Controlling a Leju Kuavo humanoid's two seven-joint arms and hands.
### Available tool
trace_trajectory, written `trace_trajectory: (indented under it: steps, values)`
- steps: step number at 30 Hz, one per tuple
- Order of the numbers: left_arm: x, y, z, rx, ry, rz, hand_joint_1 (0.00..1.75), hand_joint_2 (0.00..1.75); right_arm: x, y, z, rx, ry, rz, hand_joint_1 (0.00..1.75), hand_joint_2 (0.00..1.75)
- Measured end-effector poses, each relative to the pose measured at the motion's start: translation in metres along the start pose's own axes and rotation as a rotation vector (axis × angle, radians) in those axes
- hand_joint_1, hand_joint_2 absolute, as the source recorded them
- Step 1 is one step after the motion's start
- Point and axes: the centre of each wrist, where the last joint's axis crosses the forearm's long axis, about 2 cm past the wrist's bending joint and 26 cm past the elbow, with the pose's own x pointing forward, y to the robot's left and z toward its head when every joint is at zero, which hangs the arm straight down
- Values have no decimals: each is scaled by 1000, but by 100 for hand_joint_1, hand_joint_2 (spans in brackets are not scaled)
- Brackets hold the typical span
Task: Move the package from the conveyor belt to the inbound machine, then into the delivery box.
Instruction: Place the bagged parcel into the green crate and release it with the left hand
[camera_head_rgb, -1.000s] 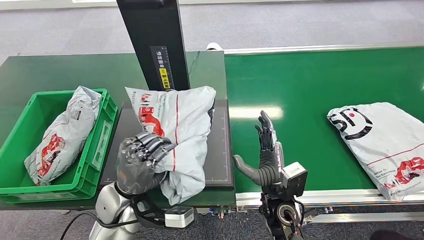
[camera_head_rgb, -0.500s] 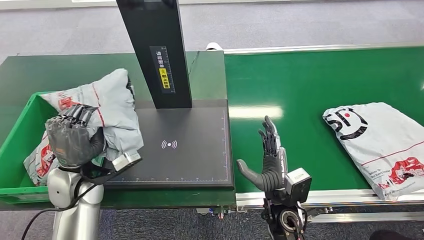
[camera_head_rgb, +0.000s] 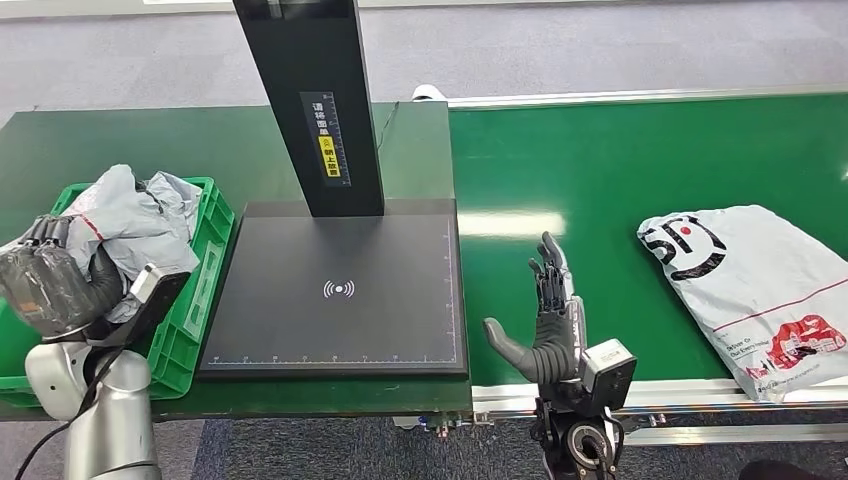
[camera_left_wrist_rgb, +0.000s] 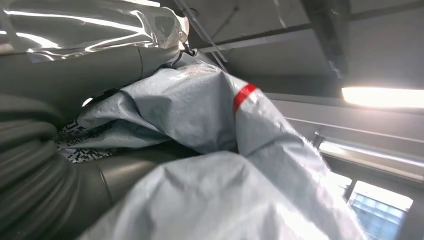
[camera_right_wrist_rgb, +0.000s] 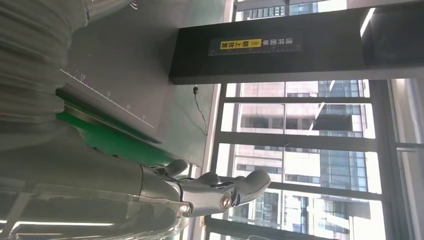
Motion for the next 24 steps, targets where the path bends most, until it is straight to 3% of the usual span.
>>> trace_trajectory:
  steps: [10,19,20,23,24]
  values:
    - [-40,16,15,86,174,-26,175,175,0,-2,7,-13,13,5,0,175]
    - [-28,2,24,-53,115,-74,175,175,-1,-3,8,-14,12,7,0,175]
    - [-26,0,24,-65,127,-72,166,175,-1,-3,8,-14,12,7,0,175]
    - [-23,-10,25,-128,182,-45,36,175,0,-4,7,-14,11,6,0,175]
    - [-21,-14,25,-152,183,-29,1,175,0,-4,7,-13,10,4,0,175]
